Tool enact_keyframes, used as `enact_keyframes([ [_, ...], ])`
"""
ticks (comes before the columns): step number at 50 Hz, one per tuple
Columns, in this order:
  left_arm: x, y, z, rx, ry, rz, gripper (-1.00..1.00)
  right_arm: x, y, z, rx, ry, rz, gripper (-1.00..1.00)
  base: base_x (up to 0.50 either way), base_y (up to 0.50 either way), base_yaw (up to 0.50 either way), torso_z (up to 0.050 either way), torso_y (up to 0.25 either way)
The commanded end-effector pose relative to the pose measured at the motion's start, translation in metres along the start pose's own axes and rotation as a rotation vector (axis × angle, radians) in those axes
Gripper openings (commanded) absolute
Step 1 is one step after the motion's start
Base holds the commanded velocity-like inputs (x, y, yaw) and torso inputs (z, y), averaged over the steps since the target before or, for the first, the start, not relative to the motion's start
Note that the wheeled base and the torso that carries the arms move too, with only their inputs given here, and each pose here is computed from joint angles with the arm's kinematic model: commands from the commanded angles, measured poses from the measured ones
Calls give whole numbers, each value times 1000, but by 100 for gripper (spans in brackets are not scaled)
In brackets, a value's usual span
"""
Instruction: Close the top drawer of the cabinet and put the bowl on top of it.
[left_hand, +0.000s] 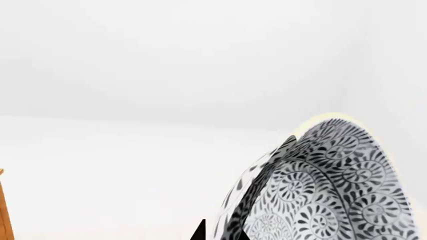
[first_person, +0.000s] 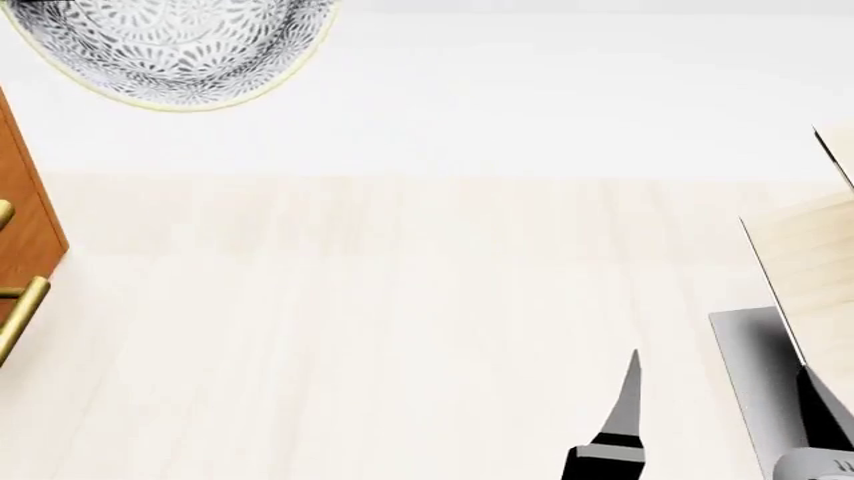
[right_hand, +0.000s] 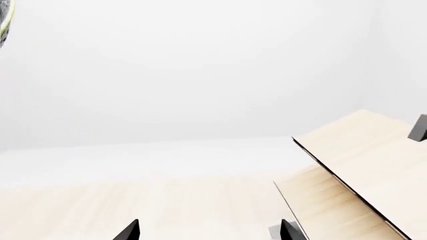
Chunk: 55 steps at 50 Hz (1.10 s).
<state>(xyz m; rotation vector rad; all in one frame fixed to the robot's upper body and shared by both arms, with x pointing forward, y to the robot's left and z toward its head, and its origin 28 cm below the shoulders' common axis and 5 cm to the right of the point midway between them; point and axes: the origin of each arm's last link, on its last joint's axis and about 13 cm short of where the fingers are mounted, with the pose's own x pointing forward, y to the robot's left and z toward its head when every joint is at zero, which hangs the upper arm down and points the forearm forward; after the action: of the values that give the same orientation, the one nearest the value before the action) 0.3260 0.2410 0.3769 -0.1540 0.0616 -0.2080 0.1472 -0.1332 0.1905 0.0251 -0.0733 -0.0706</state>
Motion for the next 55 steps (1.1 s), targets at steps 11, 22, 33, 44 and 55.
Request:
enact_keyframes([
  [11, -23, 22, 44, -130, -203, 237, -100, 0, -2, 1, 3, -4, -4, 100, 0, 0, 0, 0, 0],
  [22, -34, 36, 56, -145, -279, 306, -100, 3, -1, -2, 4, 1, 0, 100, 0, 0, 0, 0, 1],
  [33, -35, 46, 58, -156, -298, 364, -100, 3, 1, -3, 2, 3, 2, 100, 0, 0, 0, 0, 0],
  [44, -34, 60, 65, -178, -324, 464, -100, 2, 0, -2, -7, 2, 4, 100, 0, 0, 0, 0, 1],
  [55, -37, 67, 90, -218, -364, 533, -100, 4, 0, 0, -11, 2, 3, 100, 0, 0, 0, 0, 0],
])
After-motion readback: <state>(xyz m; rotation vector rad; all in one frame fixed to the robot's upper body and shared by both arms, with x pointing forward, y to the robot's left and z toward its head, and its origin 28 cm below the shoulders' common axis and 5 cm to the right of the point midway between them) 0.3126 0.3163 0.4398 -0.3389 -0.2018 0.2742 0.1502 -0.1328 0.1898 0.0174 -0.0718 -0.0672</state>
